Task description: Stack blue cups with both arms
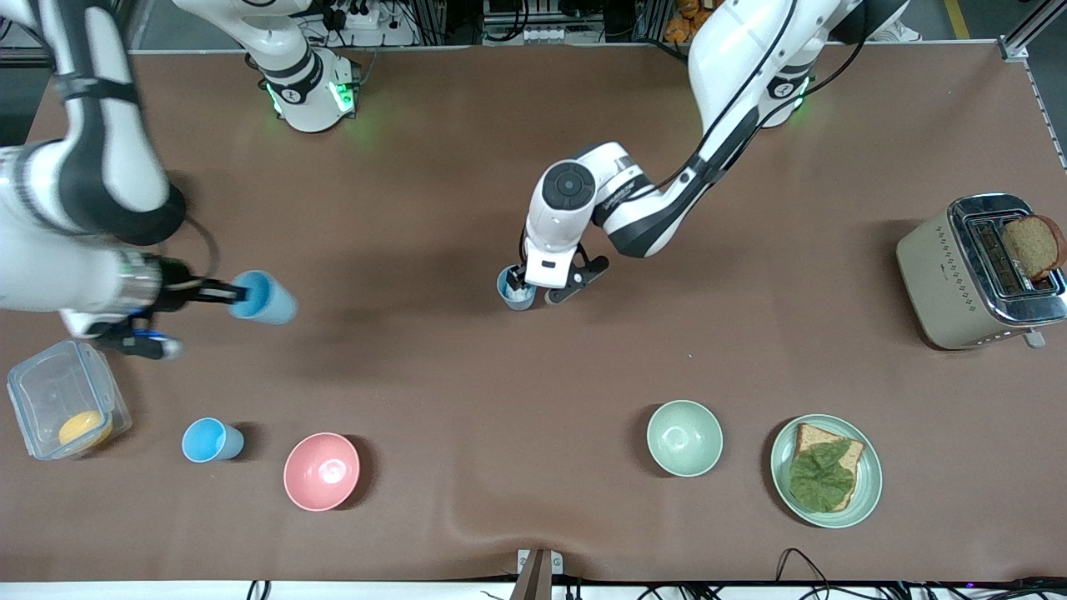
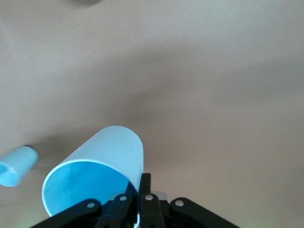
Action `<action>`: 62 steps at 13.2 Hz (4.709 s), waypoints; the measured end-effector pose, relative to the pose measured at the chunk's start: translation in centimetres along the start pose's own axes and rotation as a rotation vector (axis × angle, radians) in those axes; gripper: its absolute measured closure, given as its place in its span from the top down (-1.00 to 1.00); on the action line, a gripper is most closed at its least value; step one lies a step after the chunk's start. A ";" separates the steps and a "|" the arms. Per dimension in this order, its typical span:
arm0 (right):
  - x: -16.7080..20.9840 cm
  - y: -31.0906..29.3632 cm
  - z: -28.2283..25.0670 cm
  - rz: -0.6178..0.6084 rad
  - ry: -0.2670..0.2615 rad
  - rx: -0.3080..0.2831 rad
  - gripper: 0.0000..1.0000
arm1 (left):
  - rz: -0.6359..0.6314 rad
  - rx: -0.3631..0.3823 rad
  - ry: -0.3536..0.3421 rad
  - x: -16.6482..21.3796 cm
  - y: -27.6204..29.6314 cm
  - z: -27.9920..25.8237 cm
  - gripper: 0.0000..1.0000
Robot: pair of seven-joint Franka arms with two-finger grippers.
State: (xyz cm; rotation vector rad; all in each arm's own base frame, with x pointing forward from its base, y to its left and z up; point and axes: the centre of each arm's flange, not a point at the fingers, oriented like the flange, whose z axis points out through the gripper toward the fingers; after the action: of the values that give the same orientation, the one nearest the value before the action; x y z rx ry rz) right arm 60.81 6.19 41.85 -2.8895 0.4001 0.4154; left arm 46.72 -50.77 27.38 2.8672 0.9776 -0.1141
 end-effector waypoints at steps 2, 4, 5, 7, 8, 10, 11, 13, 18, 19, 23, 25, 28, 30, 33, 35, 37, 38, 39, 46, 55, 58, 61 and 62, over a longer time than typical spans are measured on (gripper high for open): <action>-1.4 -4.4 1.2 0.059 -0.004 0.035 -0.94 | -0.006 0.020 0.053 0.2 -0.2 -6.0 1.00; -2.7 -8.6 2.7 0.151 0.029 0.052 -0.94 | -0.021 0.015 0.104 0.3 -1.0 -11.5 1.00; -3.6 -11.5 4.0 0.204 0.052 0.057 -0.94 | -0.034 0.003 0.126 1.3 -1.4 -13.9 1.00; -5.9 -17.1 6.9 0.274 0.081 0.063 -0.94 | -0.022 -0.005 0.161 5.6 -2.8 -17.5 1.00; -7.0 -19.2 8.2 0.299 0.091 0.066 -0.94 | -0.002 0.002 0.175 8.3 -3.8 -18.9 1.00; -8.9 -22.5 10.5 0.346 0.104 0.073 -0.94 | 0.066 0.046 0.191 14.4 -6.6 -21.2 1.00; -9.7 -23.9 11.6 0.371 0.110 0.078 -0.94 | 0.106 0.066 0.194 17.2 -8.0 -22.0 1.00; -10.9 -26.1 14.0 0.412 0.120 0.085 -0.94 | 0.186 0.106 0.190 21.6 -10.8 -23.5 1.00; -13.5 -28.9 18.0 0.487 0.106 0.061 -0.94 | 0.404 0.150 0.197 26.6 -15.3 -27.2 1.00; -13.9 -29.2 18.2 0.502 0.105 0.060 -0.94 | 0.432 0.160 0.196 27.4 -16.1 -27.8 1.00; -14.4 -29.6 19.6 0.554 0.095 0.042 -0.94 | 0.474 0.158 0.168 30.2 -19.0 -29.3 1.00; -14.4 -29.8 20.3 0.562 0.095 0.038 -0.94 | 0.485 0.154 0.168 31.1 -19.9 -29.8 1.00; -14.6 -29.9 20.3 0.580 0.095 0.039 -0.94 | 0.472 0.157 0.171 31.7 -20.8 -31.0 1.00; -14.7 -30.0 20.4 0.587 0.094 0.038 -0.94 | 0.464 0.158 0.173 31.8 -21.0 -31.8 1.00; -14.9 -30.0 20.6 0.587 0.090 0.029 -0.94 | 0.452 0.183 0.142 31.7 -21.6 -32.5 1.00; -14.9 -30.0 20.7 0.586 0.088 0.025 -0.94 | 0.445 0.177 0.141 31.5 -21.7 -33.8 1.00; -15.0 -30.0 20.8 0.589 0.084 0.018 -0.94 | 0.449 0.176 0.148 31.4 -21.9 -35.0 1.00; -15.1 -30.0 20.8 0.594 0.082 0.015 -0.94 | 0.468 0.173 0.154 31.5 -22.1 -35.6 1.00; -15.2 -30.1 20.9 0.601 0.080 0.012 -0.94 | 0.487 0.168 0.158 31.8 -22.4 -36.2 1.00; -16.4 -30.7 21.5 0.607 0.077 0.002 -0.94 | 0.538 0.140 0.147 35.4 -27.0 -38.5 1.00; -15.6 -31.0 19.0 0.639 0.117 0.014 0.35 | 0.540 0.124 0.134 31.8 -28.8 -40.4 1.00; -12.7 -27.0 13.5 0.513 0.134 -0.129 0.99 | 0.562 0.132 0.116 31.0 -27.8 -39.2 1.00; -5.9 -17.5 7.3 0.357 0.072 -0.169 1.00 | 0.579 0.135 0.108 30.6 -26.9 -38.5 1.00; -4.1 -14.4 5.4 0.295 0.066 -0.173 1.00 | 0.577 0.134 0.110 30.7 -27.0 -38.6 1.00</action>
State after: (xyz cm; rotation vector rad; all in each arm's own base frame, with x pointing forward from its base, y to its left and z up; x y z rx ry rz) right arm 59.84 21.95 40.17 -3.0234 0.8477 0.4180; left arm 55.76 -6.06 60.23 3.1720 0.1260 0.0299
